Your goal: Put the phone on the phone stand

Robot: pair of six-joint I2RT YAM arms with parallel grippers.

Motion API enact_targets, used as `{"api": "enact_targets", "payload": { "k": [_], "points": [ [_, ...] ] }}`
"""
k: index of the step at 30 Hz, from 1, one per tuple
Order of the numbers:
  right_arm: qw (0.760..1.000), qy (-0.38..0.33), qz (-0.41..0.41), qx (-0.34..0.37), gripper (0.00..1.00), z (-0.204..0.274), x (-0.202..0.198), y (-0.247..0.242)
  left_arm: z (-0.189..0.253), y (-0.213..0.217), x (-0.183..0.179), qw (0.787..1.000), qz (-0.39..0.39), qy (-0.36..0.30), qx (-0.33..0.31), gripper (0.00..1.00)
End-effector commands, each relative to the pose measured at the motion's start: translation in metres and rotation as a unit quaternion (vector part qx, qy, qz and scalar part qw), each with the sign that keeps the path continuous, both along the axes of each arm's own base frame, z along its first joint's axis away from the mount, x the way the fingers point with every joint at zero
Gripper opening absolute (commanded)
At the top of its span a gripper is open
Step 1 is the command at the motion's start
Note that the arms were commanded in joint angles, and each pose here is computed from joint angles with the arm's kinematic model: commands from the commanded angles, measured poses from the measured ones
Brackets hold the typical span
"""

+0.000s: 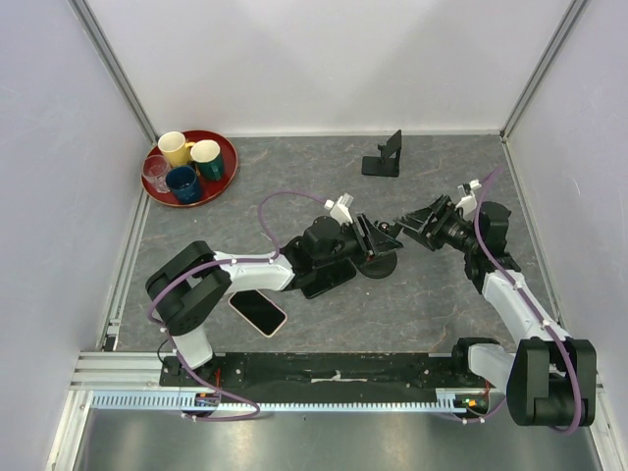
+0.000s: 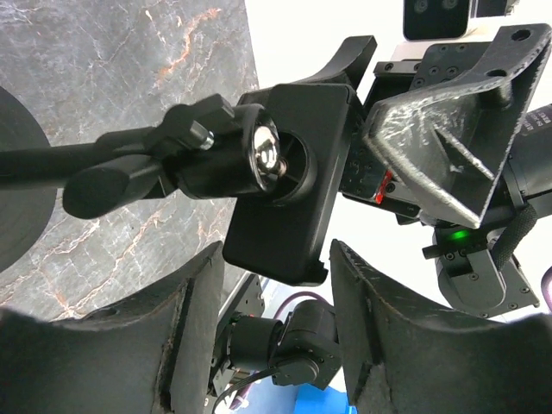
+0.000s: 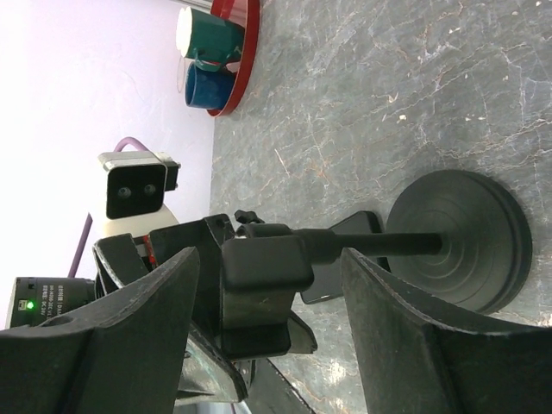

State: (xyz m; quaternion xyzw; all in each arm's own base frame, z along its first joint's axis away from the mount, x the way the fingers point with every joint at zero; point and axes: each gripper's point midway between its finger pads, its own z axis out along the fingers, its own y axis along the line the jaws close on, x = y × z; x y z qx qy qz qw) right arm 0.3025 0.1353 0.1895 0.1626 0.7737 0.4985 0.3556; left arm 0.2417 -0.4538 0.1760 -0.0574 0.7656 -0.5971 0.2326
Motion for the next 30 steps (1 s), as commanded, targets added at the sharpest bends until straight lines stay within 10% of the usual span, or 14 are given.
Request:
{"api": "enact_targets", "payload": {
  "k": [1, 8, 25, 30],
  "points": [
    [0.999, -0.032, 0.018, 0.002, 0.72, 0.006, 0.003, 0.004, 0.007, 0.002, 0.009, 1.0, 0.018, 0.0, -0.013, 0.58],
    [1.0, -0.021, 0.021, 0.005, 0.61, -0.004, 0.005, 0.007, 0.007, 0.001, 0.01, 1.0, 0.013, -0.003, -0.014, 0.73],
    [0.995, 0.057, 0.003, 0.079, 0.08, -0.038, -0.016, 0.012, -0.003, 0.027, 0.013, 1.0, 0.006, -0.003, 0.012, 0.05],
    [0.992, 0.08, -0.009, 0.1, 0.0, -0.055, -0.026, 0.012, 0.0, 0.036, 0.011, 1.0, -0.001, -0.016, 0.026, 0.02]
  ]
}}
